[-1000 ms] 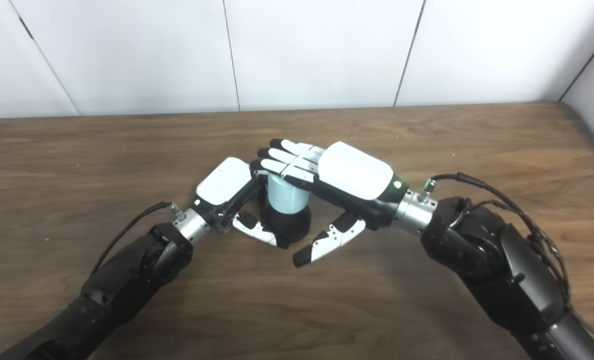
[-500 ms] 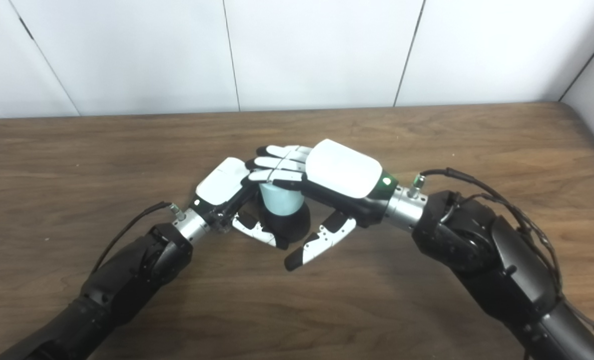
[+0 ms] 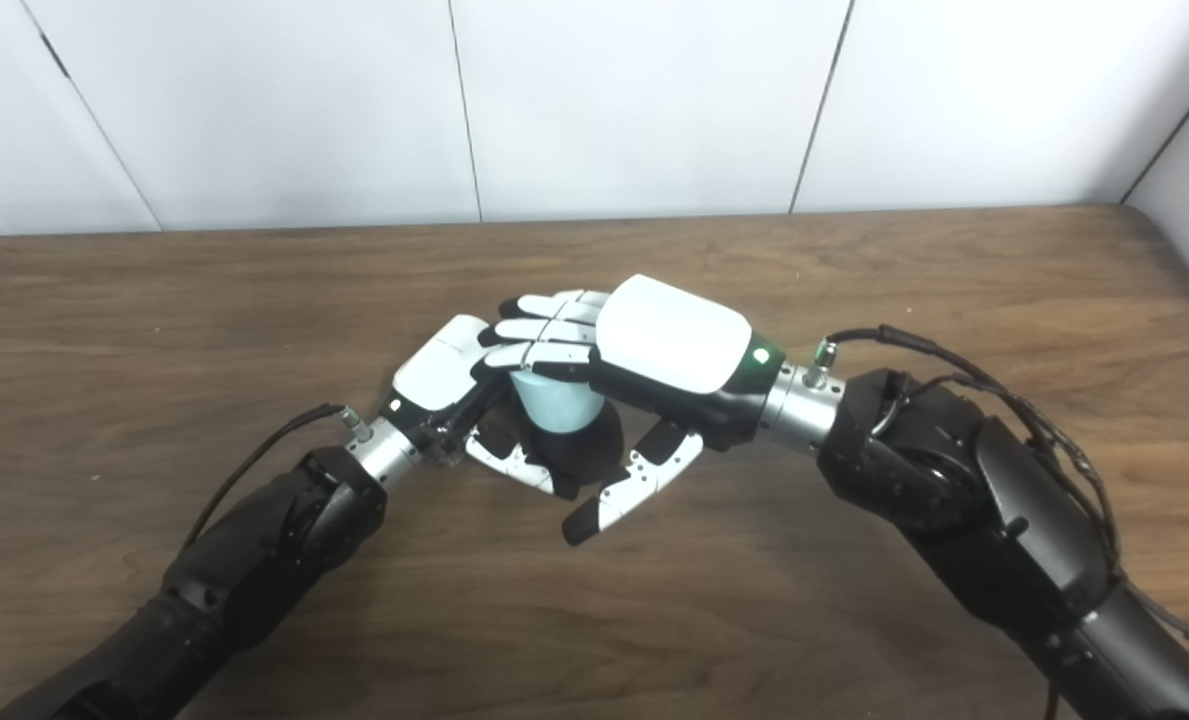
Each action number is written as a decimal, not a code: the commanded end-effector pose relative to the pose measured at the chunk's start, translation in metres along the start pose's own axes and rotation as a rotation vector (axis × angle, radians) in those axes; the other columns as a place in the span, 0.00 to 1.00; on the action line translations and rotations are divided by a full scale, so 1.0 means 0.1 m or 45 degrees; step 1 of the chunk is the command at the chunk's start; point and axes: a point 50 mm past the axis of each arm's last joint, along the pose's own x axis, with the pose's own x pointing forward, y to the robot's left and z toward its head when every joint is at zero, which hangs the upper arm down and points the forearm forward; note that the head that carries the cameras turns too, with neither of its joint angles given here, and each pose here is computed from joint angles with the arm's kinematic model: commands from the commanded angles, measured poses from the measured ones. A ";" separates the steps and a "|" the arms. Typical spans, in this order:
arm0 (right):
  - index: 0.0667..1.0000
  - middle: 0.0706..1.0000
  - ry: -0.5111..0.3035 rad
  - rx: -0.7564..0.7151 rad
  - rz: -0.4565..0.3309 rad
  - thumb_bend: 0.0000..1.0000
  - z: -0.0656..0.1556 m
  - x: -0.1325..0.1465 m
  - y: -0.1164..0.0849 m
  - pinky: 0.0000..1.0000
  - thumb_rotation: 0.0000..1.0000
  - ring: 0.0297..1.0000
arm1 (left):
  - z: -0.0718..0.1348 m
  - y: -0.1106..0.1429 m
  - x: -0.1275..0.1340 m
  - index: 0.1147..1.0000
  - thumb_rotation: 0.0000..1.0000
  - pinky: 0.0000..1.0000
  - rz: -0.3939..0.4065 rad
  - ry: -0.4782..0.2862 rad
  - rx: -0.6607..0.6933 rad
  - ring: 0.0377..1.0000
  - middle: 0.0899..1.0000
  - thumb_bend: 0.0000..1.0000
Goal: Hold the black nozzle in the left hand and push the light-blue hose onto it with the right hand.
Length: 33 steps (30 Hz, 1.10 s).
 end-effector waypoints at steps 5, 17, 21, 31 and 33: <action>0.88 0.90 0.097 0.082 0.168 0.74 -0.05 -0.12 0.21 0.86 0.92 0.92 | -0.05 -0.56 -0.40 0.45 0.00 0.34 -0.333 0.101 -0.028 0.38 0.39 0.52; 1.00 1.00 0.310 0.533 -0.472 0.70 -0.19 -0.02 -0.25 0.82 0.62 0.99 | -0.06 -0.56 -0.40 0.45 0.00 0.31 -0.359 0.105 -0.011 0.36 0.37 0.52; 1.00 1.00 0.361 0.681 -0.618 0.82 -0.23 -0.11 -0.30 0.92 0.62 0.99 | -0.04 -0.56 -0.39 0.46 0.00 0.32 -0.372 0.096 0.000 0.36 0.37 0.52; 1.00 0.99 0.332 0.841 -0.760 0.88 -0.37 -0.32 -0.25 0.82 0.73 0.93 | -0.05 -0.58 -0.40 0.46 0.00 0.31 -0.368 0.101 -0.010 0.36 0.37 0.52; 0.99 0.95 0.355 0.953 -0.818 0.80 -0.39 -0.35 -0.20 0.73 0.76 0.86 | -0.04 -0.58 -0.40 0.46 0.00 0.31 -0.370 0.098 -0.009 0.36 0.37 0.52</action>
